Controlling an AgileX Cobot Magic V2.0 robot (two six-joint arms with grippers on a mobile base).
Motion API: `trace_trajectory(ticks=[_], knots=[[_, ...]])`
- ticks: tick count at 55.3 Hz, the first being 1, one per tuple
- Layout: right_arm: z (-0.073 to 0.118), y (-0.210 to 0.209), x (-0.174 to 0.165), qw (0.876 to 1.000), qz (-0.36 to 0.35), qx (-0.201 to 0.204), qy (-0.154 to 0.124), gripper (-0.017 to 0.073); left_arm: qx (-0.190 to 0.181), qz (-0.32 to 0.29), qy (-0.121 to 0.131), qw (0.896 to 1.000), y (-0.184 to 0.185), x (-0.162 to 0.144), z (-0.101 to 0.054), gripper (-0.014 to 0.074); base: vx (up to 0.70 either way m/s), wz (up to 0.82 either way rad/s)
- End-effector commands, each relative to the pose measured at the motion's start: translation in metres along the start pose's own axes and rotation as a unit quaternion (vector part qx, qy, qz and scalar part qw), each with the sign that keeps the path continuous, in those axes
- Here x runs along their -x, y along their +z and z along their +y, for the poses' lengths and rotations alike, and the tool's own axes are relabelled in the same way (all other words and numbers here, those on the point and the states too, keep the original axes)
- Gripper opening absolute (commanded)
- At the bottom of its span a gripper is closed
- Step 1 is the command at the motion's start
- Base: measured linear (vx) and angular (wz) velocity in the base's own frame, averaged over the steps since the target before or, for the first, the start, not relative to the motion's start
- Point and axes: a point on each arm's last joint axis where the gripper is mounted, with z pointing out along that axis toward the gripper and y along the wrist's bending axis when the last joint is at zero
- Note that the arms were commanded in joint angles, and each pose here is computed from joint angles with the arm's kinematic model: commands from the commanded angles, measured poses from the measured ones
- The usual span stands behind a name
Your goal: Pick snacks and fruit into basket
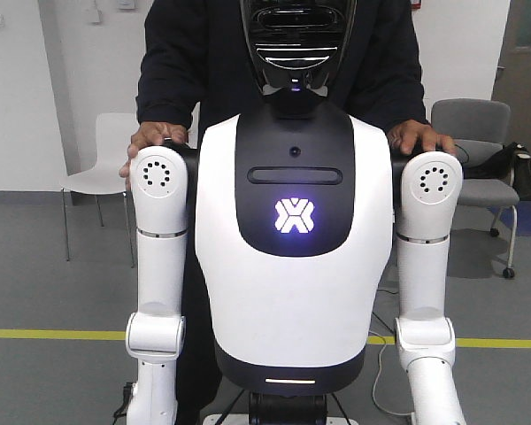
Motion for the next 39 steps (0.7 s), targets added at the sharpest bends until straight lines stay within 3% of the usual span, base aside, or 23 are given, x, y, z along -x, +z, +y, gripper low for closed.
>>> trace_trajectory(ticks=[1, 14, 22, 25, 39], knots=[[0.001, -0.005, 0.016, 0.998, -0.06, 0.011, -0.007, -0.0008, 0.024, -0.047, -0.008, 0.999, -0.004, 0.016, 0.004, 0.0, 0.0, 0.0], [0.007, -0.004, 0.022, 0.995, -0.091, 0.038, -0.003, -0.0008, 0.023, -0.045, -0.008, 0.999, -0.004, 0.016, 0.004, 0.0, 0.0, 0.0], [0.017, 0.005, 0.027, 0.991, -0.102, 0.067, -0.058, -0.0008, 0.023, -0.045, -0.008, 0.999, -0.004, 0.016, 0.004, 0.0, 0.0, 0.0], [0.021, 0.01, 0.028, 0.989, -0.099, 0.082, -0.067, -0.0008, 0.023, -0.045, -0.008, 0.999, -0.004, 0.016, 0.004, 0.0, 0.0, 0.0], [0.038, 0.019, 0.026, 0.984, -0.073, 0.154, -0.059, -0.0008, 0.022, -0.044, -0.008, 0.999, -0.004, 0.016, 0.004, 0.0, 0.0, 0.0]])
